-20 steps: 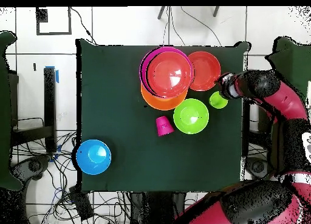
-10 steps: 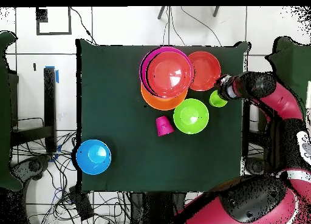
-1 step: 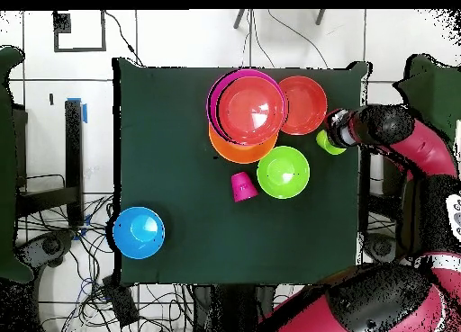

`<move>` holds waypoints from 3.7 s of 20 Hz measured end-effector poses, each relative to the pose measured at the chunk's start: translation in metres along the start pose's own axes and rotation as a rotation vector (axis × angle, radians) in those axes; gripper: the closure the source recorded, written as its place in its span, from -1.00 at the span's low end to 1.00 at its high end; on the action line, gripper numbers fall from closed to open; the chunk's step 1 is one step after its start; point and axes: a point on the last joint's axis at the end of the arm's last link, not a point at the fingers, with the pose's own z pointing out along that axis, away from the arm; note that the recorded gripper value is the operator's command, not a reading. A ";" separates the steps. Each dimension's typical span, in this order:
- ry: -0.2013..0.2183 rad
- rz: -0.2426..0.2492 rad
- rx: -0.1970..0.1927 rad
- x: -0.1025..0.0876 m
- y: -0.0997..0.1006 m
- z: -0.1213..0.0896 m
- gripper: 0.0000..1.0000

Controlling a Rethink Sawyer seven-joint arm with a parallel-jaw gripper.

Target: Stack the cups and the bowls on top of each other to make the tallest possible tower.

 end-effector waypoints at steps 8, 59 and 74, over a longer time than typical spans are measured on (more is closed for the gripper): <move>-0.004 -0.006 0.005 0.001 0.000 0.001 1.00; -0.177 -0.241 0.119 0.052 0.106 -0.222 1.00; -0.135 -0.286 0.089 0.131 0.135 -0.243 1.00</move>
